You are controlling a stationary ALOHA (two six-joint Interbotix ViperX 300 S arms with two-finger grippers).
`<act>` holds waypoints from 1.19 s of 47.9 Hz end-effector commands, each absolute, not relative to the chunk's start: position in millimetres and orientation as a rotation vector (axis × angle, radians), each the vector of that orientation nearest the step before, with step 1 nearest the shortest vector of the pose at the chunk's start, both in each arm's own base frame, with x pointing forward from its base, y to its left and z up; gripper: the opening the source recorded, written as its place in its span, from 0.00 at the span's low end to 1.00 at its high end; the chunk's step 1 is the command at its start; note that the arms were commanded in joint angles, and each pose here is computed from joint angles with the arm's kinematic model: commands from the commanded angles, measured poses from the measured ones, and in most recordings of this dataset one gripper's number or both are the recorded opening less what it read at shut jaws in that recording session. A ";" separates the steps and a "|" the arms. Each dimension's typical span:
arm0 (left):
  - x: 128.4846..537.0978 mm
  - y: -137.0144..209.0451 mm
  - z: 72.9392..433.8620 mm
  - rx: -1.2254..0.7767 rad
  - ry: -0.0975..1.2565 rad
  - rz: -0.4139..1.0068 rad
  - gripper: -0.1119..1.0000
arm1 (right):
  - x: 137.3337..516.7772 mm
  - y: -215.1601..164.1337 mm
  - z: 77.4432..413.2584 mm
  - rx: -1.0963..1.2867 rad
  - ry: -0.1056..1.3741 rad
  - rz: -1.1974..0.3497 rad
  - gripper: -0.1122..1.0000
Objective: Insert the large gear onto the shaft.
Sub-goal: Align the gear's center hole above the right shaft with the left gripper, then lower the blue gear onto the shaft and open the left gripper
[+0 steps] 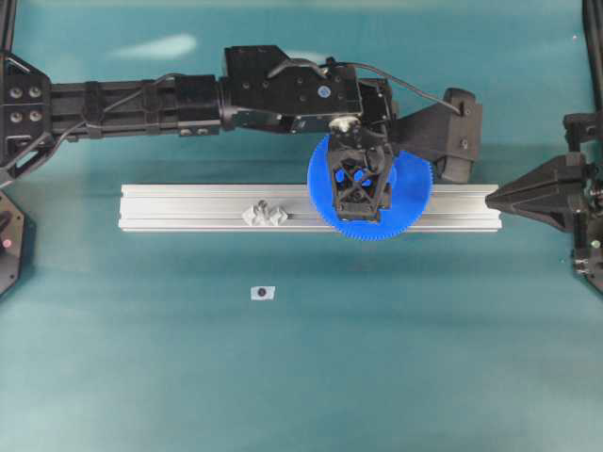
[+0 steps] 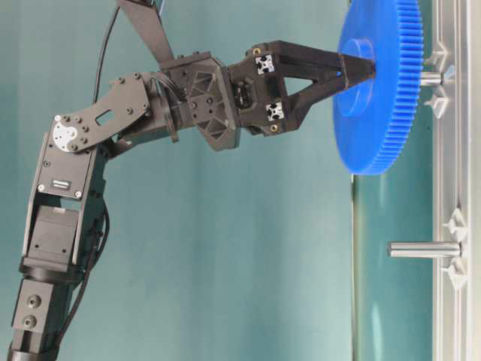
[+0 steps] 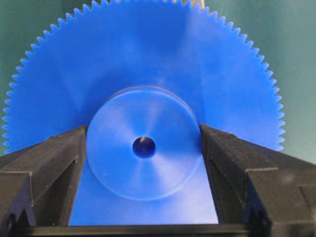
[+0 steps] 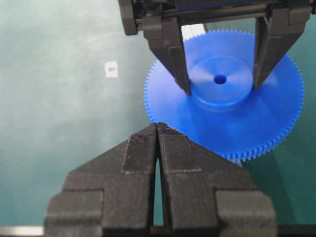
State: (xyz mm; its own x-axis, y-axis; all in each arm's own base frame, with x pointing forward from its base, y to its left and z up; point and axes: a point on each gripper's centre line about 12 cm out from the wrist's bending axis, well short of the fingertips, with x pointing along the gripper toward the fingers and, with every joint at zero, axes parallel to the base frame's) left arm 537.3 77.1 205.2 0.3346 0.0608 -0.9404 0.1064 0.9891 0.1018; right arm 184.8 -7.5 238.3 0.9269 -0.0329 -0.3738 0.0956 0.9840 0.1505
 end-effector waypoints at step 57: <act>542.7 76.1 252.2 0.172 1.171 -0.021 0.92 | 186.8 -7.6 242.9 0.178 0.367 -0.067 0.14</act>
State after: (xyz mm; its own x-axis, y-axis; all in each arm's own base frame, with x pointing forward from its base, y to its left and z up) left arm 541.5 77.3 232.6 0.3485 0.0656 -0.9350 0.1068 0.9883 0.1091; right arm 184.9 -7.2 238.3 0.9270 -0.0315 -0.3738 0.0941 0.9841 0.1505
